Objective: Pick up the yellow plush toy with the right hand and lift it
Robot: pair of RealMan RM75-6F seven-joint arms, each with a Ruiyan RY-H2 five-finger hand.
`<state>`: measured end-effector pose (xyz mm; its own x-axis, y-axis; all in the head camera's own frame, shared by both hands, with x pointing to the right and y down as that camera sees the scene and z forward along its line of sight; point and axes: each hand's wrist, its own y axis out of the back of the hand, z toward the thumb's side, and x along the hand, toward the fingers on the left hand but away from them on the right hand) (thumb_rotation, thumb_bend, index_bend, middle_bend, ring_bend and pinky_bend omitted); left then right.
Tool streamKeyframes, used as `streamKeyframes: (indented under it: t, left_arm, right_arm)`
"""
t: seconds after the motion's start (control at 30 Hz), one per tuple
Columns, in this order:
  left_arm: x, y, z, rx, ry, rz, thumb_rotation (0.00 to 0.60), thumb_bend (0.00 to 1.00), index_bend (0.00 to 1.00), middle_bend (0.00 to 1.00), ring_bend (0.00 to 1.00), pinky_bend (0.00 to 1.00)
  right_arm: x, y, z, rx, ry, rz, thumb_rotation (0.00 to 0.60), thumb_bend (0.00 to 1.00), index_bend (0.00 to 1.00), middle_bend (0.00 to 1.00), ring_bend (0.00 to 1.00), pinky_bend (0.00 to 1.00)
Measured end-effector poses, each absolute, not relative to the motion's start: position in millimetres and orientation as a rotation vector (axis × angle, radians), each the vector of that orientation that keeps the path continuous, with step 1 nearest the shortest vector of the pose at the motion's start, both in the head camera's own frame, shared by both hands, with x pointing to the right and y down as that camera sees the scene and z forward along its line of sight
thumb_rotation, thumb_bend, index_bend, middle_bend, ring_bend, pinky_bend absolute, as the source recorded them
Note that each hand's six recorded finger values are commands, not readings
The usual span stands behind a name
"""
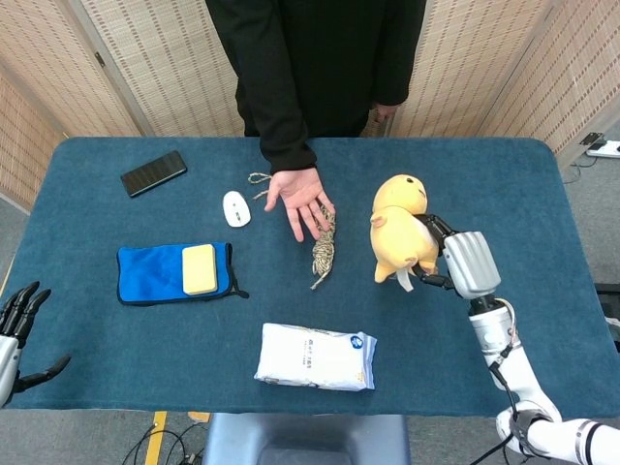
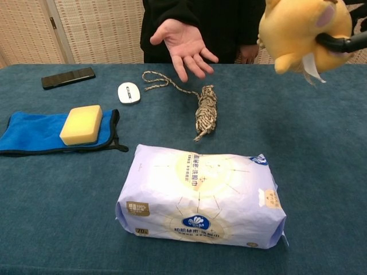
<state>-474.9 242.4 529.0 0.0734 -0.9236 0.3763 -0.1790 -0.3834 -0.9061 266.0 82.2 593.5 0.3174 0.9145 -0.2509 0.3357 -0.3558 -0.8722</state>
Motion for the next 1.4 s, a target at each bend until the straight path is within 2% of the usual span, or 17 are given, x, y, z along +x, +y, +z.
streamKeyframes:
  t: [0.2, 0.4, 0.5, 0.6, 0.67, 0.77, 0.87, 1.03, 1.17, 1.3, 1.4]
  left_arm:
    - [-477.5, 240.6, 528.3, -1.680, 1.117, -1.367, 0.600, 0.24, 0.00, 0.05, 0.06, 0.26]
    - [-474.7, 241.3, 529.1, -1.703, 1.092, -1.353, 0.600, 0.24, 0.00, 0.05, 0.06, 0.26]
    - [-476.8, 241.6, 530.1, -1.706, 1.089, -1.368, 0.600, 0.24, 0.00, 0.05, 0.06, 0.26]
    - [-478.2, 240.8, 529.3, -1.707, 1.096, -1.372, 0.600, 0.24, 0.00, 0.05, 0.06, 0.26]
    - [-478.8, 240.7, 528.1, -1.710, 1.103, -1.366, 0.600, 0.24, 0.00, 0.05, 0.06, 0.26]
    - [-478.8, 240.8, 527.2, -1.713, 1.103, -1.359, 0.600, 0.24, 0.00, 0.05, 0.06, 0.26]
    - [-478.5, 241.1, 528.0, -1.713, 1.099, -1.359, 0.600, 0.24, 0.00, 0.05, 0.06, 0.26]
    - [-476.5, 241.2, 530.7, -1.709, 1.080, -1.366, 0.600, 0.24, 0.00, 0.05, 0.06, 0.26]
    - [-474.2, 241.1, 531.2, -1.707, 1.078, -1.365, 0.600, 0.24, 0.00, 0.05, 0.06, 0.26]
    - [-472.8, 241.3, 531.3, -1.688, 1.066, -1.361, 0.600, 0.24, 0.00, 0.05, 0.06, 0.26]
    - [-472.5, 241.1, 533.9, -1.648, 1.044, -1.379, 0.600, 0.24, 0.00, 0.05, 0.06, 0.26]
  right_arm:
    - [210.6, 56.2, 594.1, -1.844, -1.050, 0.993, 0.600, 0.41, 0.60, 0.57, 0.63, 0.82]
    - [159.7, 27.7, 607.5, -1.886, -1.108, 0.953, 0.600, 0.40, 0.60, 0.55, 0.62, 0.78]
    - [147.1, 15.8, 617.6, -1.874, -1.120, 0.960, 0.600, 0.40, 0.59, 0.54, 0.61, 0.71]
    - [134.3, 8.4, 630.1, -1.878, -1.124, 0.981, 0.600, 0.37, 0.47, 0.43, 0.51, 0.55]
    - [128.4, 7.8, 634.6, -1.883, -1.108, 0.995, 0.600, 0.29, 0.27, 0.27, 0.36, 0.43]
    - [128.3, 10.6, 632.1, -1.871, -1.071, 1.006, 0.600, 0.22, 0.08, 0.14, 0.22, 0.32]
    - [131.0, 14.3, 622.3, -1.865, -1.053, 1.000, 0.600, 0.20, 0.00, 0.08, 0.15, 0.27]
    - [147.9, 20.2, 602.7, -1.848, -1.025, 1.002, 0.600, 0.20, 0.00, 0.01, 0.10, 0.21]
    - [171.3, 32.1, 594.0, -1.844, -0.994, 1.024, 0.600, 0.21, 0.00, 0.00, 0.04, 0.11]
    - [202.5, 58.4, 588.7, -1.805, -0.943, 1.031, 0.600, 0.21, 0.00, 0.00, 0.01, 0.06]
    - [238.2, 92.7, 587.9, -1.772, -0.897, 1.046, 0.600, 0.21, 0.00, 0.00, 0.00, 0.01]
